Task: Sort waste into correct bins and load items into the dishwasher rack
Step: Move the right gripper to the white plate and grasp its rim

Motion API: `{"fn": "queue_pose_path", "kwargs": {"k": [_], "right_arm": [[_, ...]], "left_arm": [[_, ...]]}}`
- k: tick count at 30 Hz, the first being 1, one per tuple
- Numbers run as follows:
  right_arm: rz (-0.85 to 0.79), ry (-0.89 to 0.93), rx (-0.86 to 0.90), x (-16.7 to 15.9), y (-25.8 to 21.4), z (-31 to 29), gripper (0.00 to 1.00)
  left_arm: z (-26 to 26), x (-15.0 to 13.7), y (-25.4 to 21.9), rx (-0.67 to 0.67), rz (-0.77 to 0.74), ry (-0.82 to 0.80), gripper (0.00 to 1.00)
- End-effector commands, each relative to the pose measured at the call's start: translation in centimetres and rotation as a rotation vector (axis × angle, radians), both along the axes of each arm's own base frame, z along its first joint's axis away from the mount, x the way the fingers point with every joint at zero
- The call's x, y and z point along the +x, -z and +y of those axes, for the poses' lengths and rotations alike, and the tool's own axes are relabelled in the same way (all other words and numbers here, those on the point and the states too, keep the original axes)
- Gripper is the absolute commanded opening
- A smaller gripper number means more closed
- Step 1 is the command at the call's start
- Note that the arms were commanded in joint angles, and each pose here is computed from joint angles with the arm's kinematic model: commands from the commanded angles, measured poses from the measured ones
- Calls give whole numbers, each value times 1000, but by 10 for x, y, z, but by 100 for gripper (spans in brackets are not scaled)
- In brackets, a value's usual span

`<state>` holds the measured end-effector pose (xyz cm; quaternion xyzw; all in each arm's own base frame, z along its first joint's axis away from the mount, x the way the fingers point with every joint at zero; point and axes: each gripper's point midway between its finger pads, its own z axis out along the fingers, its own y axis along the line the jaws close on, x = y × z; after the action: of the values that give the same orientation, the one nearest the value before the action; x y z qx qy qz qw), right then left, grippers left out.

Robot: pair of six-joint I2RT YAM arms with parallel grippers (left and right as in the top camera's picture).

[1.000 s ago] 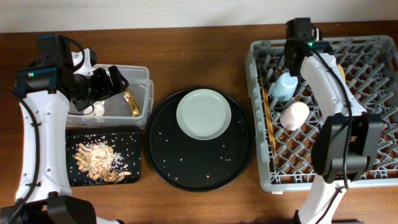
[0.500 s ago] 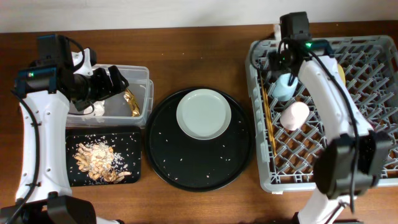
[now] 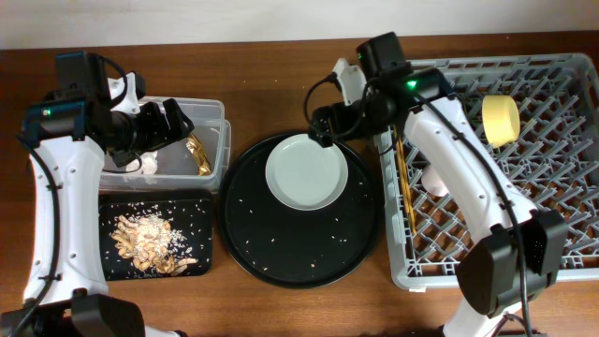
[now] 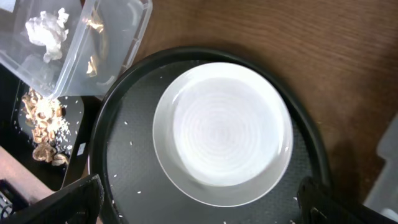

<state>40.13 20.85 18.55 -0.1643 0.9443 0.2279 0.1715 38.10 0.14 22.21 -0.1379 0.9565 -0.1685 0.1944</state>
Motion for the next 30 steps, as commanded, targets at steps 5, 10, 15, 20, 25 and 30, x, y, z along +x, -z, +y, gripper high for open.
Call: {"fn": "queue_pose_path", "kwargs": {"k": [5,10,15,20,25,30], "right_arm": [[95,-10,-31,-8,34,8,65],[77,47,-176,-2,58,-16,39],[73,160,-274,3,85,-37,36],[74,176,-272,-1,116,-39,36],[70,188,-264,-7,144,-41,36],[58,189,-258,-12,165,-43,35]], "left_arm": [[0,-2,-7,4,-17,-7,99],[0,-2,-7,4,-17,-7,99],[0,-2,-7,4,-17,-7,99],[0,-2,-7,4,-17,-7,99],[0,-2,-7,4,-17,-7,99],[0,-2,-7,4,-17,-7,99]]}}
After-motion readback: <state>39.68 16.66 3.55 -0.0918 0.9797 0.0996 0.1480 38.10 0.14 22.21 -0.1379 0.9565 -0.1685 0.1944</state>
